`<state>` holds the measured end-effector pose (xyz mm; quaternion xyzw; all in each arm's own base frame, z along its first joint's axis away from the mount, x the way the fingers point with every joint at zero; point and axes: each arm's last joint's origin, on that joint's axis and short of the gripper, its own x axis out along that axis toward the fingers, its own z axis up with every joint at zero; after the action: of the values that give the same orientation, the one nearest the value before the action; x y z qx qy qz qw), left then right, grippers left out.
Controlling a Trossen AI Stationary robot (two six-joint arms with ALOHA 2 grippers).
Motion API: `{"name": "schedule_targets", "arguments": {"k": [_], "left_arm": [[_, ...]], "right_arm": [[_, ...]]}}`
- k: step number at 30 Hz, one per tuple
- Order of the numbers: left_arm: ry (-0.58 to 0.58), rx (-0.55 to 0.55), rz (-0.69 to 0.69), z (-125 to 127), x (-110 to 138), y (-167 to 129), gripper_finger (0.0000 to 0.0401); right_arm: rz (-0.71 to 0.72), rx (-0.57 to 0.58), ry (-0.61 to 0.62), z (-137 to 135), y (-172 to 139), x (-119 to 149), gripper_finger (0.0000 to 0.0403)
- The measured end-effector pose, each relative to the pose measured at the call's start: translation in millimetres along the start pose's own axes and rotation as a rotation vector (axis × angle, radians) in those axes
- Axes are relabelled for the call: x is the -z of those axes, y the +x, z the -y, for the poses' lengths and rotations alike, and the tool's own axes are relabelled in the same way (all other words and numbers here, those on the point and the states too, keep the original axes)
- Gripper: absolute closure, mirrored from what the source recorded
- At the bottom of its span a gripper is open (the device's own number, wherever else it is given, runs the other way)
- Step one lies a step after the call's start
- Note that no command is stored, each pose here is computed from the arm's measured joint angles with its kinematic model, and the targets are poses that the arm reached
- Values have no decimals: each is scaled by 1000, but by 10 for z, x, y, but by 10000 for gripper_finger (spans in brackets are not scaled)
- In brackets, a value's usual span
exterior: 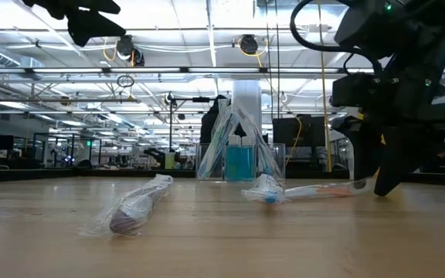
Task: Pick & Place toothbrushing station
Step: Put the orange toothbrush into the transparent organizer
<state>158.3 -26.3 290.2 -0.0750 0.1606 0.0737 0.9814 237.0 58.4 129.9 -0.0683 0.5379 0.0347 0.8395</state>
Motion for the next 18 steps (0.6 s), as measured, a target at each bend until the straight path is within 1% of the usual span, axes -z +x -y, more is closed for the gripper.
{"name": "schedule_targets", "arguments": {"k": [7,11,14,18], "left_arm": [[14,31,-3,60,14,-19,150],[6,33,4,66,8,-21,150],[-15,32,0,69,11,-9,150],[-41,25,-22,85,32,45,150]], "right_arm": [[95,-16,-70,-5,-14,-84,340],[139,3,-162,6,-27,-141,377],[140,82,-249,29,-57,-197,396],[162,167,-387,47,-130,-334,399]]}}
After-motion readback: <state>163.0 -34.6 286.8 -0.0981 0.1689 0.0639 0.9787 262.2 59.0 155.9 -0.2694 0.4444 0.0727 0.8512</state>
